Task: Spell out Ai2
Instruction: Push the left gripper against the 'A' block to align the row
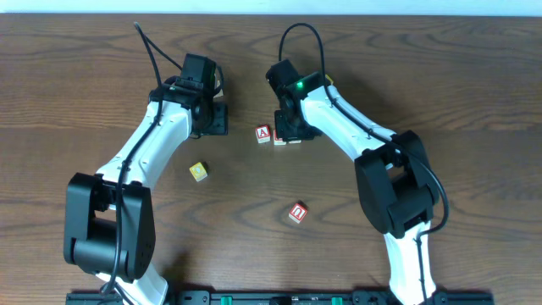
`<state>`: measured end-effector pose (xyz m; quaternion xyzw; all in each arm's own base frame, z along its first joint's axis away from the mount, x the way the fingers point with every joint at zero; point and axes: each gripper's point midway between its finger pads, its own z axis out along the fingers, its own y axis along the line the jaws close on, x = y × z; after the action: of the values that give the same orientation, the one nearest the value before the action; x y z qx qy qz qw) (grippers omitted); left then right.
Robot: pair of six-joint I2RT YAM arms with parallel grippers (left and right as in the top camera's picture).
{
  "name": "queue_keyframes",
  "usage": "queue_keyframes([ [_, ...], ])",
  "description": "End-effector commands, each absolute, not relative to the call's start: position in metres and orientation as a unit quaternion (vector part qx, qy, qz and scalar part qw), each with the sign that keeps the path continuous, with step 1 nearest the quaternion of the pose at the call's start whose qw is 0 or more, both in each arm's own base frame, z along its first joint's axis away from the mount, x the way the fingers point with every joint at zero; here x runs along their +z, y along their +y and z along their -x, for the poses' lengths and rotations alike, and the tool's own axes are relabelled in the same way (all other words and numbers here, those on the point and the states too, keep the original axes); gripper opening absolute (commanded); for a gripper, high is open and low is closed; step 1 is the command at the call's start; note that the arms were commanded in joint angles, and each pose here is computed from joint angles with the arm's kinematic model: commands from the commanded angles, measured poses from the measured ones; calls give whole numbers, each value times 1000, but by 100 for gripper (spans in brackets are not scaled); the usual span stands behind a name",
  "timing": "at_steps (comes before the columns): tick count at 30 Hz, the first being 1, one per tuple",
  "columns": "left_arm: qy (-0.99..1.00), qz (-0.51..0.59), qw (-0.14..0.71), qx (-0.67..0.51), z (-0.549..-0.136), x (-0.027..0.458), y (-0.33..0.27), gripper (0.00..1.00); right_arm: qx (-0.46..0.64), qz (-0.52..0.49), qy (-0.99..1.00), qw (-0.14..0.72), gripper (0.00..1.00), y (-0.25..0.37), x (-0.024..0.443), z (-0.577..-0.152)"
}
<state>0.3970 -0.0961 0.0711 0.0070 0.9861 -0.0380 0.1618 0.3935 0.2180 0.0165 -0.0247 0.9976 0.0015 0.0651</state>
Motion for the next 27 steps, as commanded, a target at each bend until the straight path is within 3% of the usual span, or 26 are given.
queue_keyframes([
  [1,987,-23,154,-46,-389,65,-98,64,-3,17,998,67,2,220,15,-391],
  [16,985,-27,155,-73,-385,52,-106,64,7,5,997,73,1,223,16,-395],
  [17,985,-27,154,-73,-384,52,-106,61,14,6,997,70,1,226,16,-394],
  [22,979,-25,161,-119,-389,54,-122,6,15,6,997,70,2,226,16,-394],
  [27,975,0,161,-152,-397,48,-134,6,15,5,997,70,1,226,16,-394],
])
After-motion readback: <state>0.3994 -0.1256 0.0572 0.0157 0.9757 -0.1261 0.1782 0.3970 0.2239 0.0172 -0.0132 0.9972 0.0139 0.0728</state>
